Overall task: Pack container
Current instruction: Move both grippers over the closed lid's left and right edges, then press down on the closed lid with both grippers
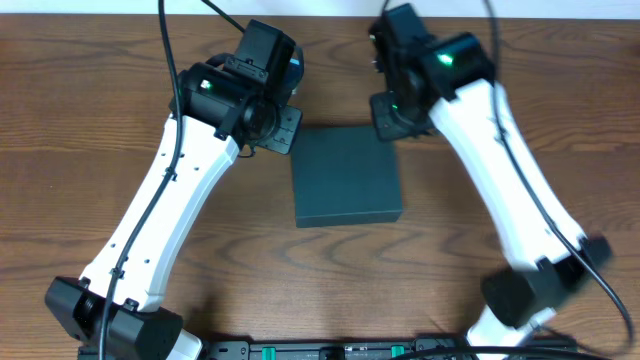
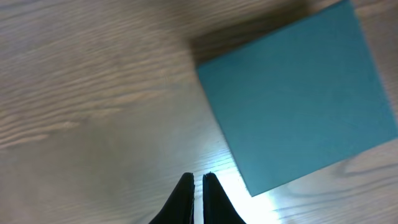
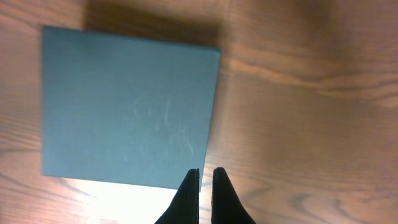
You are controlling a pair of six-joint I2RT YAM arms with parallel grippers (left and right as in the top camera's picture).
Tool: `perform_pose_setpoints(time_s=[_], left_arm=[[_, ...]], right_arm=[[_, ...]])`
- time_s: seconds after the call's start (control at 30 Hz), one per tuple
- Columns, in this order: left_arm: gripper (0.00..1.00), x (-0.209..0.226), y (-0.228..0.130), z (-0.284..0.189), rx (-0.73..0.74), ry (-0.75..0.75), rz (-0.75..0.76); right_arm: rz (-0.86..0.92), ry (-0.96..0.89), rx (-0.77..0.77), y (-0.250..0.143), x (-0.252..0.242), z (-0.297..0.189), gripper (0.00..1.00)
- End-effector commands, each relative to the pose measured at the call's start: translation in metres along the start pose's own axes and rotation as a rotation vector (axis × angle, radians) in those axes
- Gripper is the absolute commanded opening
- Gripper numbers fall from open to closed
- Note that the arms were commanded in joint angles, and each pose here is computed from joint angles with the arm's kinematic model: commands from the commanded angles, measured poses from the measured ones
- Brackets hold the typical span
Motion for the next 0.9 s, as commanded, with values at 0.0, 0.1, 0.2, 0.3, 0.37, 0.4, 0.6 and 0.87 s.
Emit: perform_pose_setpoints(time_s=[0.0, 0.1, 0.2, 0.3, 0.37, 0.4, 0.6, 0.87], left_arm=[[0.06, -0.008, -0.004, 0.008, 0.014, -0.061, -0.007], [0.06, -0.008, -0.005, 0.019, 0.015, -0.063, -0.007], [0.06, -0.008, -0.011, 0.034, 0.03, -0.067, -0.007], [0.06, -0.009, -0.016, 0.046, 0.043, -0.077, -0.007], [0.06, -0.009, -0.02, 0.055, 0.054, -0.076, -0.008], [0.06, -0.008, -0.023, 0.058, 0.06, -0.075, -0.008], [0.06, -0.008, -0.032, 0.074, 0.082, -0.08, -0.009], [0.06, -0.012, -0.032, 0.088, 0.098, -0.084, 0.007]], right_arm=[[0.036, -0.011, -0.037, -0.019, -0.011, -0.01, 0.01], [0.061, 0.01, -0.06, -0.038, -0.012, 0.0, 0.02], [0.061, 0.071, -0.087, -0.05, -0.006, 0.016, 0.02], [0.05, 0.108, -0.073, -0.059, 0.0, 0.039, 0.01], [0.048, 0.104, -0.045, -0.065, 0.001, 0.052, 0.01], [0.047, 0.101, -0.035, -0.067, 0.001, 0.056, 0.01], [0.038, 0.095, -0.008, -0.073, 0.001, 0.074, 0.01], [0.037, 0.099, 0.01, -0.079, 0.003, 0.092, 0.01]])
Point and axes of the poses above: each gripper's point midway between its finger pads, its own z axis out along the fingers, its own x axis along the line the jaws close on, y = z × x, the point moved 5 cm from there along -z, back along the fingers, and after that the axes turned 2 degrees about -z, right-handed, at the moved point
